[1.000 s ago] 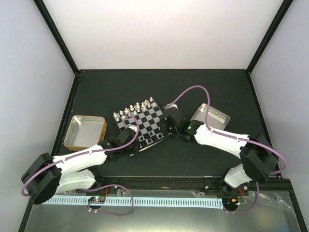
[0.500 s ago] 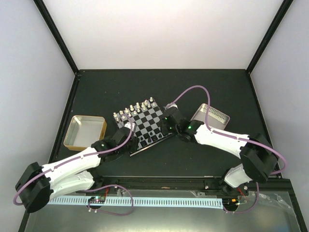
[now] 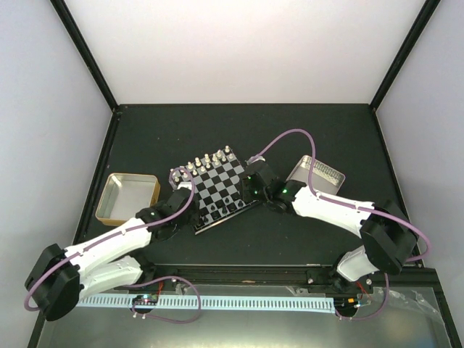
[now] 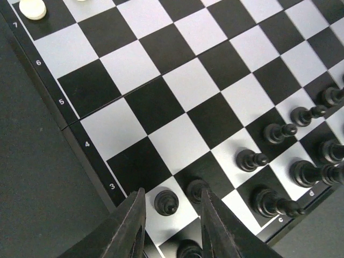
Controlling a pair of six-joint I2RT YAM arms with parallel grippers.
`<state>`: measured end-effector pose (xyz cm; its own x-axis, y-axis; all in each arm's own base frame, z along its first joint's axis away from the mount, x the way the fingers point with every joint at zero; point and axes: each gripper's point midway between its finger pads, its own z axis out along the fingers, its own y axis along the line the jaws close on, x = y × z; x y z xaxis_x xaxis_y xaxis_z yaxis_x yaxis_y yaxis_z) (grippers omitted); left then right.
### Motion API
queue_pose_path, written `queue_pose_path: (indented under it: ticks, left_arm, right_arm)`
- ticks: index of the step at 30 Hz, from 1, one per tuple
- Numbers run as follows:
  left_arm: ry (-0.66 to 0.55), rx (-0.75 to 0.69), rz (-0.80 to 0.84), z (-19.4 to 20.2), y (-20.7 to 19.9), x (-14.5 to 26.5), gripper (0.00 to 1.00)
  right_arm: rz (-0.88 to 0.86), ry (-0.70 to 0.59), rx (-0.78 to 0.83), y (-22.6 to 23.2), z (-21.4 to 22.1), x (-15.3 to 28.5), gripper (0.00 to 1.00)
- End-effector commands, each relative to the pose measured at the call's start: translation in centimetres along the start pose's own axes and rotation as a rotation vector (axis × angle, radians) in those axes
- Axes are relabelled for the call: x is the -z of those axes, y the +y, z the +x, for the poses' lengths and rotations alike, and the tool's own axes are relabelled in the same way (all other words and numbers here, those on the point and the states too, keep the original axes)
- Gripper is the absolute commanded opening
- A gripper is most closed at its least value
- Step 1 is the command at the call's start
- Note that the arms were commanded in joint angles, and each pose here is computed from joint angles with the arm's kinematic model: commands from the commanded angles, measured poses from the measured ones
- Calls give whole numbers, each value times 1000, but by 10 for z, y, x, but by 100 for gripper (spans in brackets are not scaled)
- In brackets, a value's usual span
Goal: Set up the chess pieces on the board
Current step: Adjust the chess piece at the center of the board.
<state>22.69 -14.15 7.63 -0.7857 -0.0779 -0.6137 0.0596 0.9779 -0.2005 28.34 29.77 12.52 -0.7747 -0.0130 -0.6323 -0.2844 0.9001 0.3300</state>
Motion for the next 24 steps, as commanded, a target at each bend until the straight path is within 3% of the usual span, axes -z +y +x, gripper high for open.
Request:
queue_pose_path:
  ticks: [1,5,9,24]
  left_arm:
    - [20,12,14,-6,-7,-1,29]
    - [70,1,-22,1,-4,-10,26]
    - [95,-13,-34,3,-5,-15,16]
    - [123,-27,-65,12,4,-16,11]
  right_arm:
    - [-21,-20,-20,5,-8,2,47]
    - [-24,-15,-21,5,-7,1,47]
    - [-32,-6,-19,7,-5,0,47]
    - [-44,5,-21,8,-2,-2,46]
